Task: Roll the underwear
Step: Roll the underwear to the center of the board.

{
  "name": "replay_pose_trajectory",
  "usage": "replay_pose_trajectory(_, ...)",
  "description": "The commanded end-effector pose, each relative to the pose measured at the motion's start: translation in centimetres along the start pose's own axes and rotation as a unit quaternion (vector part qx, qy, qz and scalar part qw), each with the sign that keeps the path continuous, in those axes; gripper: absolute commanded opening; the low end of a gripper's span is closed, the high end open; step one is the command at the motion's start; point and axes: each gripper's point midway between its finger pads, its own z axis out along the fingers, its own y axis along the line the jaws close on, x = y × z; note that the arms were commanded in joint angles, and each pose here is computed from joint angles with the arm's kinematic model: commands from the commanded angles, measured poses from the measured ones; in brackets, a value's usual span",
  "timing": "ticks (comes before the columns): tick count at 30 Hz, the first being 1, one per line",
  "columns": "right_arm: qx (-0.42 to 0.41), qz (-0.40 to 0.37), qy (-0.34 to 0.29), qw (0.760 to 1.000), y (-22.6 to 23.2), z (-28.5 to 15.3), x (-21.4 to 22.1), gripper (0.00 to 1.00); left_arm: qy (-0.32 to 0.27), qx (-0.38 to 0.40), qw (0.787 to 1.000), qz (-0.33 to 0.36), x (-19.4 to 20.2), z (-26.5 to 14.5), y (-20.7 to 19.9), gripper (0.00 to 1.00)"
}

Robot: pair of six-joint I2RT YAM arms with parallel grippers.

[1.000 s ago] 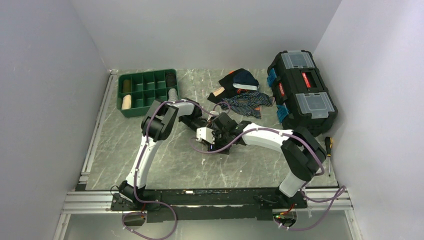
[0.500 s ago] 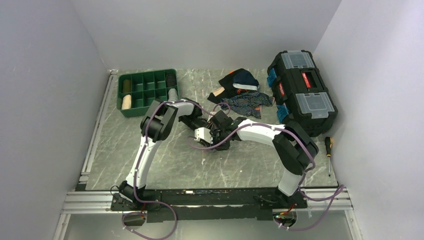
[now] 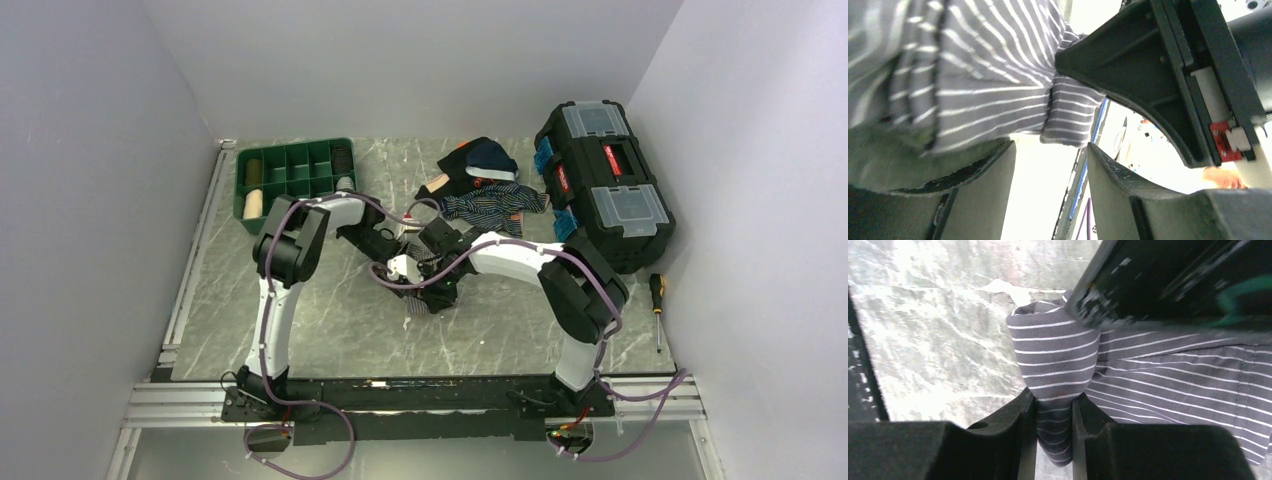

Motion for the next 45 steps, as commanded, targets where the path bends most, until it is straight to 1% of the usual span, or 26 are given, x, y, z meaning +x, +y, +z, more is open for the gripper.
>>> replay_pose_trajectory(1, -0.11, 0.072, 0.048, 0.99, 5.1, 0.7, 2.8, 0.0, -0.018, -0.035, 0.998, 0.043, -0.1, -1.9, 0.4, 0.6)
replay_pose_trajectory(5, -0.121, 0.082, 0.045, 0.988, 5.2, 0.6, 2.6, 0.0, -0.034, -0.04, 0.998, 0.045, 0.5, -3.5, 0.1, 0.61)
replay_pose_trajectory(8, -0.14, 0.093, 0.047, 0.985, 5.1, 0.5, 2.4, 0.0, -0.062, -0.052, 0.996, 0.047, 0.8, -5.7, -0.2, 0.6)
replay_pose_trajectory(14, -0.214, 0.126, 0.041, 0.968, 4.3, -0.2, 1.3, 0.0, -0.113, -0.097, 0.986, 0.07, 2.3, -9.3, -1.4, 0.6)
replay_pose_trajectory(18, -0.252, 0.147, 0.034, 0.956, 3.2, -0.5, 0.8, 0.0, -0.152, -0.148, 0.973, 0.094, 3.1, -11.4, -1.8, 0.6)
replay_pose_trajectory(21, -0.265, 0.156, 0.025, 0.951, 2.0, -0.5, 0.5, 0.01, -0.176, -0.213, 0.956, 0.096, 3.7, -12.9, -1.2, 0.6)
replay_pose_trajectory(23, -0.285, 0.163, 0.025, 0.944, 1.7, -0.7, 0.3, 0.02, -0.191, -0.261, 0.94, 0.108, 3.8, -13.9, -0.8, 0.6)
replay_pose_trajectory(25, -0.306, 0.174, 0.022, 0.936, 1.2, -0.6, 0.1, 0.03, -0.207, -0.311, 0.919, 0.123, 3.9, -15.1, -0.5, 0.6)
replay_pose_trajectory(27, -0.322, 0.181, 0.019, 0.929, 0.4, 0.0, 0.0, 0.04, -0.228, -0.345, 0.899, 0.143, 3.8, -16.0, -0.8, 0.61)
replay_pose_trajectory(30, -0.331, 0.189, 0.024, 0.924, -0.2, 0.7, 0.2, 0.06, -0.26, -0.38, 0.865, 0.201, 3.2, -17.3, -2.6, 0.61)
replay_pose_trajectory(32, -0.332, 0.191, 0.027, 0.923, -0.3, 1.2, 0.4, 0.08, -0.26, -0.396, 0.843, 0.256, 2.9, -17.0, -4.2, 0.62)
replay_pose_trajectory(33, -0.332, 0.193, 0.028, 0.923, -0.5, 1.4, 0.5, 0.08, -0.256, -0.406, 0.83, 0.285, 2.7, -16.6, -5.0, 0.62)
replay_pose_trajectory(35, -0.333, 0.197, 0.031, 0.922, -0.6, 1.6, 0.8, 0.1, -0.242, -0.421, 0.8, 0.351, 2.3, -15.3, -6.7, 0.67)
replay_pose_trajectory(38, -0.33, 0.202, 0.036, 0.921, -0.8, 1.9, 1.1, 0.1, -0.201, -0.427, 0.769, 0.432, 1.4, -12.0, -8.4, 0.75)
replay_pose_trajectory(40, -0.328, 0.204, 0.038, 0.922, -0.9, 2.0, 1.2, 0.11, -0.171, -0.428, 0.756, 0.465, 0.8, -9.8, -8.8, 0.78)
replay_pose_trajectory(42, -0.327, 0.206, 0.04, 0.921, -0.9, 2.1, 1.2, 0.11, -0.138, -0.417, 0.753, 0.49, 0.3, -7.3, -8.8, 0.79)
replay_pose_trajectory(45, -0.325, 0.207, 0.042, 0.922, -1.0, 2.2, 1.2, 0.11, -0.097, -0.414, 0.742, 0.519, -0.6, -4.3, -8.3, 0.81)
